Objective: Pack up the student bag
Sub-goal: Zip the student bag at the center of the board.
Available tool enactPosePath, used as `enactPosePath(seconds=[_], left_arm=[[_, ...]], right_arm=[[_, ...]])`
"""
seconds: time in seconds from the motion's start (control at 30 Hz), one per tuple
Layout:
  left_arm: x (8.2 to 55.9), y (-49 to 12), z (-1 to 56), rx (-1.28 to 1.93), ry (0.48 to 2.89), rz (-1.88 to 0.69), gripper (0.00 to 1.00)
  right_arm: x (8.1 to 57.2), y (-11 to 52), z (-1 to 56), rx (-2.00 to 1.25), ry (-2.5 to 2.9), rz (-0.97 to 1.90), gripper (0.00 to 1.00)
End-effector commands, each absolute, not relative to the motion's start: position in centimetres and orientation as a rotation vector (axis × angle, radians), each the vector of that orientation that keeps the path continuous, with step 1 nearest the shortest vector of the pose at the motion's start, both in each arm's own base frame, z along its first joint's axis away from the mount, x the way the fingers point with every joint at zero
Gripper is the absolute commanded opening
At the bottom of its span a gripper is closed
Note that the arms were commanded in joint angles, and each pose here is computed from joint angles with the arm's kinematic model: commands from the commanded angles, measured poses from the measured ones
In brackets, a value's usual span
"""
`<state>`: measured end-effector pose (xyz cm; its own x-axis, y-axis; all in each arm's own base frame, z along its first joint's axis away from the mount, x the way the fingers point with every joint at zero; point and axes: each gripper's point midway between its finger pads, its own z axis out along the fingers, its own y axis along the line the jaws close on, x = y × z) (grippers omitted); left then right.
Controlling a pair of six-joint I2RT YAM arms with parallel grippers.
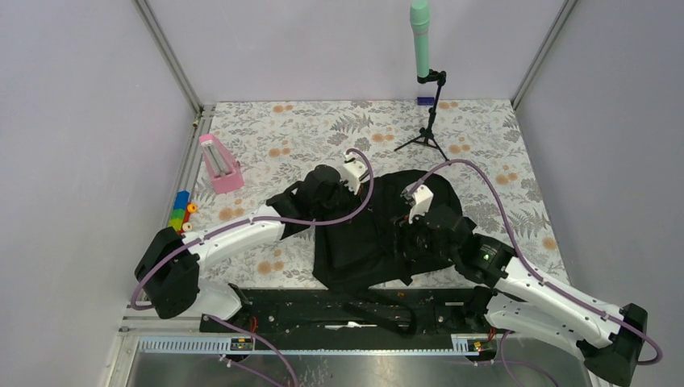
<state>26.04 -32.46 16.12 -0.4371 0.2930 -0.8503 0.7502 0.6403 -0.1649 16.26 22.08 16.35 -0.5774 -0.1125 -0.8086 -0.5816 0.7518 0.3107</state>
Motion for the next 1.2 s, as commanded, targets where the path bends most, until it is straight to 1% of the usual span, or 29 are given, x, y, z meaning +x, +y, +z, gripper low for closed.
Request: enactPosePath(seconds=[0.0,0.17,0.3,0.33,0.37,0.4,0.43,0.53,0.6,0.9,1.17], left_arm=[[26.3,-33.2,19.4,0.778,1.892,-0.771,0.00],[26.3,-33.2,19.7,0.773,1.882,-0.778,0.00],[26.4,-33.2,20.0,0.767,1.874,-0.779,0.00],[26.4,-33.3,20.1,0.767,1.870,-0.781,0.00],[26.4,-33.3,20.2,0.765,1.868,-0.783,0.00],[24.3,-34.9,20.2,0.828,1.851,-0.822,0.00],[26.3,-33.5,20.2,0.769,1.864,-0.785,0.00],[27.0,-33.2,20.4,0.745,1.870,-0.758,0.00],[27.6,-33.0,20.5,0.724,1.877,-0.729,0.00],[31.2,-32.5,21.3,0.603,1.929,-0.679,0.00],[33.9,-31.0,20.2,0.578,1.996,-0.577,0.00]], right_arm=[[17.7,23.5,19.6,-0.531,2.051,0.708,0.68],[19.0,24.9,19.6,-0.530,2.057,0.685,0.65],[20.6,24.5,17.8,-0.462,2.106,0.567,0.60],[20.9,24.3,17.4,-0.447,2.115,0.538,0.57],[21.1,24.2,17.0,-0.429,2.124,0.515,0.50],[21.3,24.0,16.8,-0.411,2.129,0.496,0.40],[21.4,23.9,16.6,-0.401,2.133,0.484,0.32],[21.3,23.9,16.6,-0.402,2.129,0.485,0.12],[21.0,24.0,16.8,-0.418,2.123,0.501,0.00],[18.0,24.7,14.3,-0.560,2.177,0.554,0.00],[16.6,24.2,14.0,-0.542,2.193,0.557,0.00]])
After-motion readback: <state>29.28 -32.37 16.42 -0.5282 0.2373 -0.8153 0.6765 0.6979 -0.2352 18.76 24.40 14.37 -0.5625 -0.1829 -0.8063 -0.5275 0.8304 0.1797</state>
